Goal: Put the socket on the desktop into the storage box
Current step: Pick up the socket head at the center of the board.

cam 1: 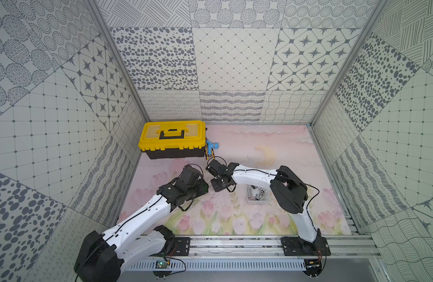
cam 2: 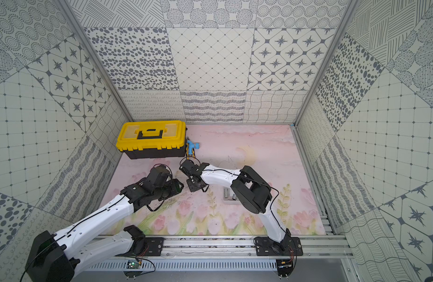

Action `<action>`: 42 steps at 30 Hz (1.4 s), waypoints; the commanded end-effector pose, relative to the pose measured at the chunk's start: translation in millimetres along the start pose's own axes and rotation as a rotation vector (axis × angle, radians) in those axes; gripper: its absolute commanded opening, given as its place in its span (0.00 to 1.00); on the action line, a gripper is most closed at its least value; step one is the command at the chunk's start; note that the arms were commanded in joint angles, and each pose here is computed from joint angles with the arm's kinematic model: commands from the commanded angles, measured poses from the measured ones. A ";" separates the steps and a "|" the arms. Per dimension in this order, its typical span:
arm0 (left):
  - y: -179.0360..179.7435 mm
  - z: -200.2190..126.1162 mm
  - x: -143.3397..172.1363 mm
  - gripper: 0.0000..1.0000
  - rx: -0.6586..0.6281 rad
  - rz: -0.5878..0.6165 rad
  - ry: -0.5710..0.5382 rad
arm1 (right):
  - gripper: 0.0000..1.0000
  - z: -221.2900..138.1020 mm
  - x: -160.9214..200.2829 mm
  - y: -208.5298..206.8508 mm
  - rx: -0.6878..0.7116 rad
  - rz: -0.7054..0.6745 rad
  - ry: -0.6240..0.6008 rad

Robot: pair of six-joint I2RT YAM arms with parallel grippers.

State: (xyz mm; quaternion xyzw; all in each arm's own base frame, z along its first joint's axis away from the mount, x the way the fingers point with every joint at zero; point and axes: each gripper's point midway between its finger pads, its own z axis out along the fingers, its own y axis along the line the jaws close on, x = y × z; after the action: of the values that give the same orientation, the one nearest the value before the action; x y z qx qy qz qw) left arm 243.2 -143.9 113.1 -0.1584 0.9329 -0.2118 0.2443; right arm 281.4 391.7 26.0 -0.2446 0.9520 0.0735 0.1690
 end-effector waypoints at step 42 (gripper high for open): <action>-204.3 -31.2 70.1 0.41 0.808 0.079 0.442 | 0.00 -216.7 67.7 -35.4 -0.496 0.118 -0.565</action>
State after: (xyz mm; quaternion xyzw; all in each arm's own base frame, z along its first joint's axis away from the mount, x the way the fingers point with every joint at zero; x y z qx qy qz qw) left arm 210.5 -327.5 188.7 0.0056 0.8320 -0.5476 0.0891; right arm 178.5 276.3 185.1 -0.1952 0.8482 0.3533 0.3429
